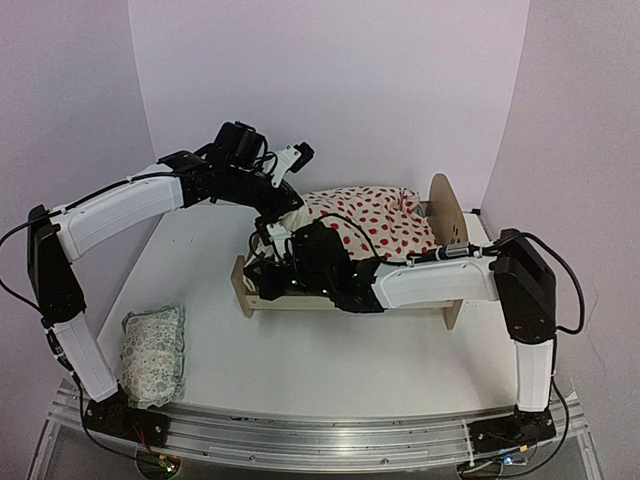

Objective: Set up the pet bed
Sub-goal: Cross the left ropes of the mattress attached to the bed frame.

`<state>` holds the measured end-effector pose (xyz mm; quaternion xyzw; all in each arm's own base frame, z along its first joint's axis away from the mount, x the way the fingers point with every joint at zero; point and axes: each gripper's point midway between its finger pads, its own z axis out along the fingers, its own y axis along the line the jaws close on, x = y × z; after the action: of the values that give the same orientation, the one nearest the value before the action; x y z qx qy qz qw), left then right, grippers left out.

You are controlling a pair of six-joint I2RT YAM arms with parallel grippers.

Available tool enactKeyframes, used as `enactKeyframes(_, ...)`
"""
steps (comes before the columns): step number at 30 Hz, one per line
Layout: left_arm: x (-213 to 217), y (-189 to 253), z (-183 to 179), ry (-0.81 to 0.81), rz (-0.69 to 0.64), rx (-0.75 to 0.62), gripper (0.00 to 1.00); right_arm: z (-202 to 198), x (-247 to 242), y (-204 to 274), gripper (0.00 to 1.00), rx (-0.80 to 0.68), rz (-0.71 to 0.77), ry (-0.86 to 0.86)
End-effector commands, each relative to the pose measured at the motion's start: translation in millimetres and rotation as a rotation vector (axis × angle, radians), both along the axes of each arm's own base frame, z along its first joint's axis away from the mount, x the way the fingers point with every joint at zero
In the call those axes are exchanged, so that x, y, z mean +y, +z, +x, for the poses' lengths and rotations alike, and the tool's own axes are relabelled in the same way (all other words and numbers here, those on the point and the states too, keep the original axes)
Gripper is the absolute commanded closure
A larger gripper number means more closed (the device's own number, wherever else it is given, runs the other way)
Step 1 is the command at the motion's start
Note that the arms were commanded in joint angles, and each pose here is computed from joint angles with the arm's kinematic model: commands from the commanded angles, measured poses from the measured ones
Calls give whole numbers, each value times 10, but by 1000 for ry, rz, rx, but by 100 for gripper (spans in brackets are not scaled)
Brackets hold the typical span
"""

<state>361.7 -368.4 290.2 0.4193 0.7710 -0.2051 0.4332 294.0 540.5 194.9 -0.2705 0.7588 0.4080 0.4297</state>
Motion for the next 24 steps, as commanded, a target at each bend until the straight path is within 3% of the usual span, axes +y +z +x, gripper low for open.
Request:
enactKeyframes(1,79,-246,-156,-22,80,102,100,593,-673,1891,100,-135,475,-226)
enactKeyframes(24,-26,144,-244,-51,-84,84,100,632,-806,2153,100,-169,515,-252)
